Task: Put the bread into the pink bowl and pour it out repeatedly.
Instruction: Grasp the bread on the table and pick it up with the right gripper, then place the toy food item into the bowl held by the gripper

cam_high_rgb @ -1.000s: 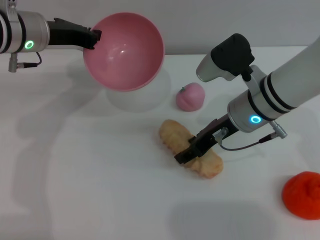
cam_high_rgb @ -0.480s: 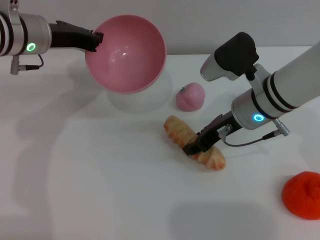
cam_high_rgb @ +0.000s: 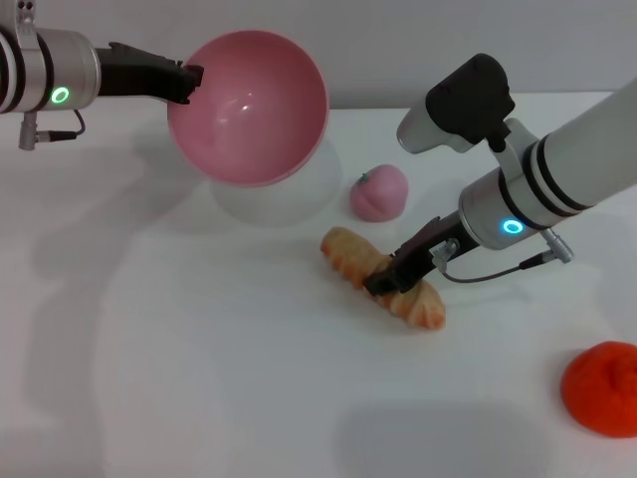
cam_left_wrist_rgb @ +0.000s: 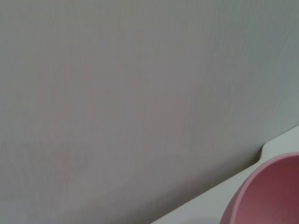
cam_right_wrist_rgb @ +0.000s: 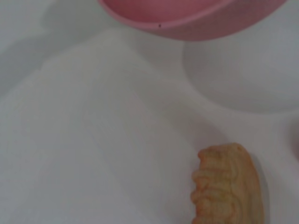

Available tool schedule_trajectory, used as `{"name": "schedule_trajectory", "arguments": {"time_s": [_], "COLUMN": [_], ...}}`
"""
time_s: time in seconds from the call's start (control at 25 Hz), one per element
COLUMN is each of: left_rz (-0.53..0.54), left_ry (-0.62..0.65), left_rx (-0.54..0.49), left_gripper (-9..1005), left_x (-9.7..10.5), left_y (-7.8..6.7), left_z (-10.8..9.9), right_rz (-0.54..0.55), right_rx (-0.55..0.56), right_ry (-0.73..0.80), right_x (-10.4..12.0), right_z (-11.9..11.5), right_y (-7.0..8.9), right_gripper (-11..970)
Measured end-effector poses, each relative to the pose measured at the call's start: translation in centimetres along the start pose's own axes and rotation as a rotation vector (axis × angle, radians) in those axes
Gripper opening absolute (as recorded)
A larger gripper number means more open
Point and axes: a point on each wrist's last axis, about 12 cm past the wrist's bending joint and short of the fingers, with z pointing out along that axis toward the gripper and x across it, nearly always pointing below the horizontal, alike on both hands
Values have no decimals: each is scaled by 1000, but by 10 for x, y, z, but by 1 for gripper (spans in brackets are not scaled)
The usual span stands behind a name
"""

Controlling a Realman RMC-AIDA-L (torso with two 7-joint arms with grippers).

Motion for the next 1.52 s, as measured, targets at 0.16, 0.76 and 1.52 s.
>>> {"name": "schedule_trajectory", "arguments": {"time_s": [0.16, 0.76, 1.52], "left_rz": [0, 0, -14], "left_ry": [-2, -5, 15], "left_rx": [-1, -8, 22], "left_gripper": [46, 46, 46], "left_x": [-1, -3, 3], "left_y": [0, 4, -3], "left_z": [0, -2, 1], "right_rz": [-6, 40, -2], "right_rx": [4, 114, 531], "right_ry": [-17, -156, -558], "right_x": [-1, 14, 8], "right_z": [-3, -34, -119], "right_y": [0, -8, -22], "right_gripper": [335, 230, 196]}}
